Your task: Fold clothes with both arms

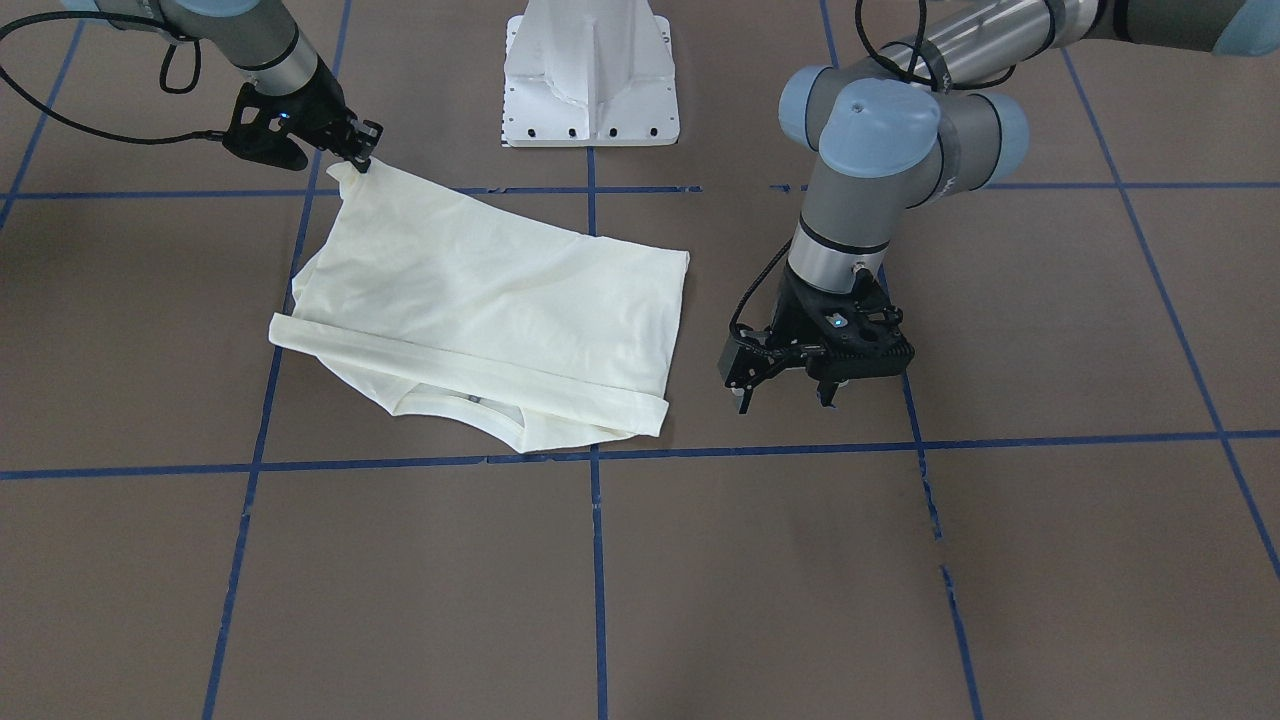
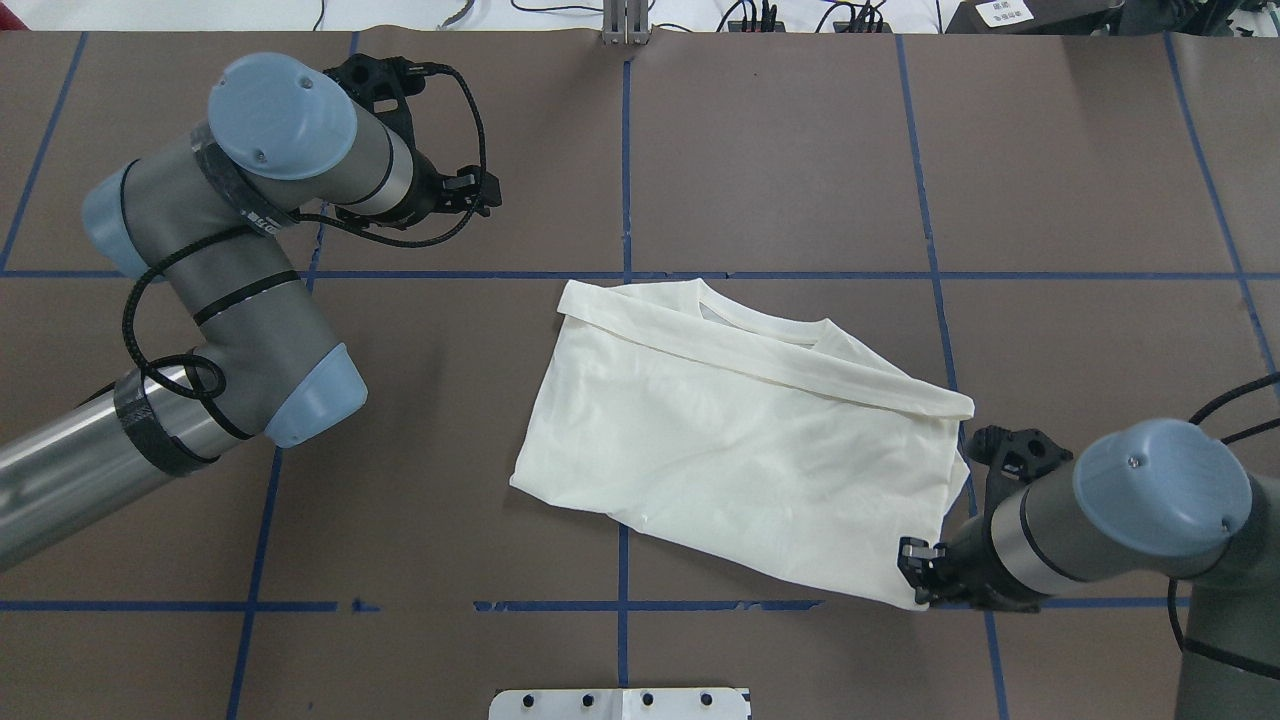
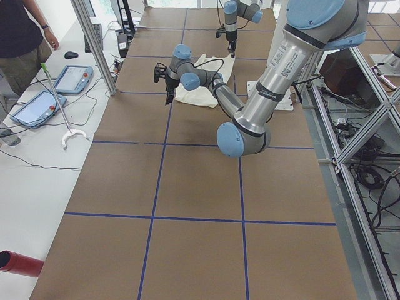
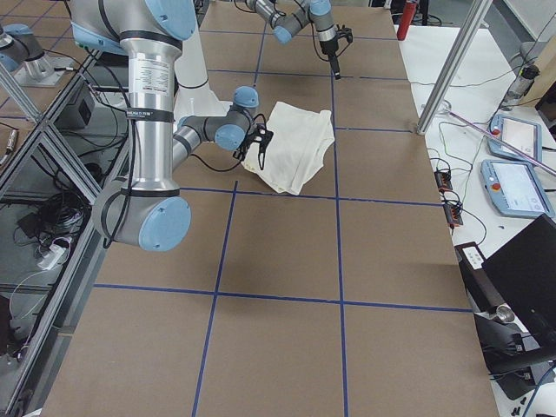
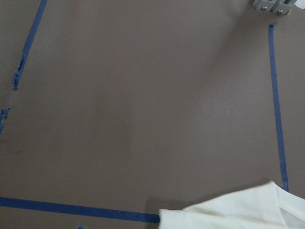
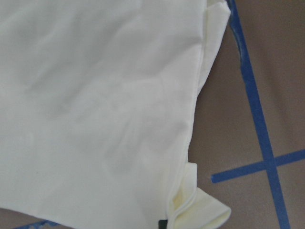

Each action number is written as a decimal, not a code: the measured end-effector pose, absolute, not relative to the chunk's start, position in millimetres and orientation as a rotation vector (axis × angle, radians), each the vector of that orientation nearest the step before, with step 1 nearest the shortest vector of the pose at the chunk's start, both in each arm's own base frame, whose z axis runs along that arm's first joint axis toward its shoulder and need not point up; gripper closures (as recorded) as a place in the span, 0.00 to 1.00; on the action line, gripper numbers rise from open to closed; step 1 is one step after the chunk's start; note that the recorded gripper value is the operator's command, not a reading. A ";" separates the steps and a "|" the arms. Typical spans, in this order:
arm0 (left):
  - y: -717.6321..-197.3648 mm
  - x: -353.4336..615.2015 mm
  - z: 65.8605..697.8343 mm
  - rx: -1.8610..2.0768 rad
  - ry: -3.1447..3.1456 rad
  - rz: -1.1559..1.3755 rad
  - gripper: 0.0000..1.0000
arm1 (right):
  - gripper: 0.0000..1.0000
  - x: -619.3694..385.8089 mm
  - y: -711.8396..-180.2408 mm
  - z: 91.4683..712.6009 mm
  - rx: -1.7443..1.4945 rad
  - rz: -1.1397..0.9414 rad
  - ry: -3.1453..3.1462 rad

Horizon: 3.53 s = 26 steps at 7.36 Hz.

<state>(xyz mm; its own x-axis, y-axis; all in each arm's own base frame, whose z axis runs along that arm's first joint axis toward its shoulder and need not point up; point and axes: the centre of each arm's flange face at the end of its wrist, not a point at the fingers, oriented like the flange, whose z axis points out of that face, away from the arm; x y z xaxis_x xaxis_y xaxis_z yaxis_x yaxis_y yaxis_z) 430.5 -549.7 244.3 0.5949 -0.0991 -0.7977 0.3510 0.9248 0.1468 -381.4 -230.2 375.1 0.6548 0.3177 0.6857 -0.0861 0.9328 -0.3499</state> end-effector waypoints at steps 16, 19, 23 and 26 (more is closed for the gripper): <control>-298.4 575.2 256.5 -0.188 1.006 -0.511 0.43 | 0.00 -354.4 -351.6 268.4 -0.162 0.476 -1.080; -311.4 569.3 256.4 -0.150 1.012 -0.536 0.96 | 0.00 -354.0 -352.7 268.7 -0.160 0.478 -1.080; -311.6 565.1 256.8 -0.150 1.013 -0.535 1.00 | 0.00 -354.2 -353.1 270.3 -0.161 0.479 -1.075; -364.9 538.4 252.3 -0.047 1.025 -0.526 1.00 | 0.00 -354.1 -354.0 271.3 -0.162 0.483 -1.071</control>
<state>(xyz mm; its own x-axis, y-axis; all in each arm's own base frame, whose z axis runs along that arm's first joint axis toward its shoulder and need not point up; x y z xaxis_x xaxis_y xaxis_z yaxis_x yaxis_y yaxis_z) 538.4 -364.9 252.3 0.4065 -0.4387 -0.8015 0.3955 0.8752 -0.2785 -354.1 -354.0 271.3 0.3869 0.4548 0.8022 -0.3004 0.8846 -0.3567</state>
